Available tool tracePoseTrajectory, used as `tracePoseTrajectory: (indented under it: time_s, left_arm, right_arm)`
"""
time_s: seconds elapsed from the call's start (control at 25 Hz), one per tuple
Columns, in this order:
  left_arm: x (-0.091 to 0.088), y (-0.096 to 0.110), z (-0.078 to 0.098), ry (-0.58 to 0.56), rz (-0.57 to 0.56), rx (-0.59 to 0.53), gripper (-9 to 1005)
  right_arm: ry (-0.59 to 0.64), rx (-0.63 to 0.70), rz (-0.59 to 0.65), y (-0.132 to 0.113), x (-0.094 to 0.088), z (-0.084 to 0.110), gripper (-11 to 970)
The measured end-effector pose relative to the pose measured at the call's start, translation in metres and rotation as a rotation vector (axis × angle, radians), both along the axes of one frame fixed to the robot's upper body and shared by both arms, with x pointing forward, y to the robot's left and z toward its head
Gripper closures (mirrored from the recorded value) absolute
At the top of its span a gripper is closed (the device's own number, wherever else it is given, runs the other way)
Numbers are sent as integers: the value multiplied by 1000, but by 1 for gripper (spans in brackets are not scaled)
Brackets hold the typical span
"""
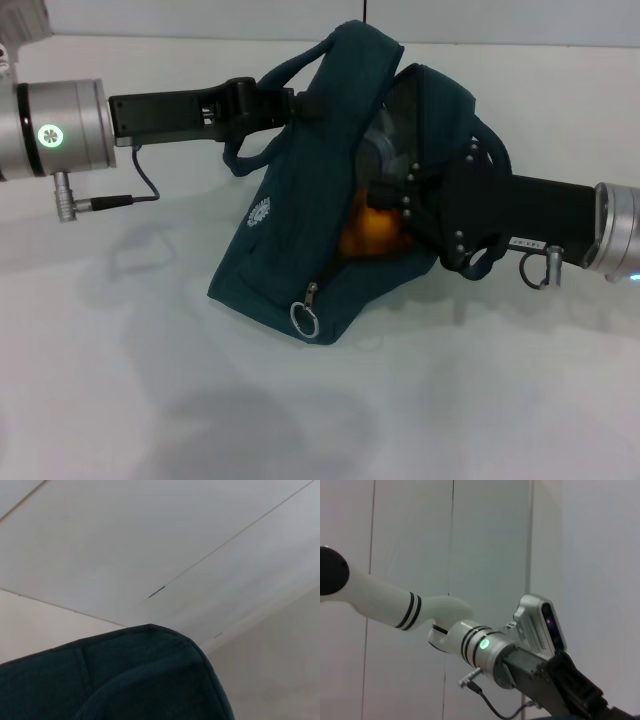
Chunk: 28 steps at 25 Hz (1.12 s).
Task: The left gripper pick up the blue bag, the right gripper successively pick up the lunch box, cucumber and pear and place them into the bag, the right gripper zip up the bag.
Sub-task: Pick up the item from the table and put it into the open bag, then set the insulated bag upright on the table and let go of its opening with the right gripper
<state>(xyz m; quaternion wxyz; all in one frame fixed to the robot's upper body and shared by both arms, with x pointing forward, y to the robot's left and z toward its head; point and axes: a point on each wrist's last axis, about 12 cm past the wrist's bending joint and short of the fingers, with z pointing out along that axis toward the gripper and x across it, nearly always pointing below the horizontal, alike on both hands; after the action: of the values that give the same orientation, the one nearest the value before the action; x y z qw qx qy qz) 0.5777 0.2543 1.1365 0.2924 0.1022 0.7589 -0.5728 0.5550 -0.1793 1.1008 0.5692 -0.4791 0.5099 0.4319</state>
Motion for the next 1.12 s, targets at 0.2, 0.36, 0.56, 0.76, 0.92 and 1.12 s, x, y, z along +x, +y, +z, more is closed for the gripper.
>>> tracePoseTrajectory:
  time_s: [0.2,0.36,0.56,0.76,0.92,1.12]
  left_arm:
    - [-1,0,-1,4,1,-3,942]
    - [-1,-1,-1,7,-2,-6,941]
    - [-2,-1,-3,9,-3,-4,940]
    - [-3,0,-4,9,1,-4,939]
    - [-6,5,-7,14,14,-4,938]
    - [-6,6,-8,9,19,0,937]
  right_arm:
    - [102,-8,-85,-6,5,-5,850]
    - [176,44,-188,-21,2,-9,836]
    - [97,84,-162,-31,-16,-9,790]
    - [7,159,-232,-57,-46,-19,702]
    - [3,173,-356,-80,-63,-31,632]
    - [39,158,-474,-97,-68,-44,396]
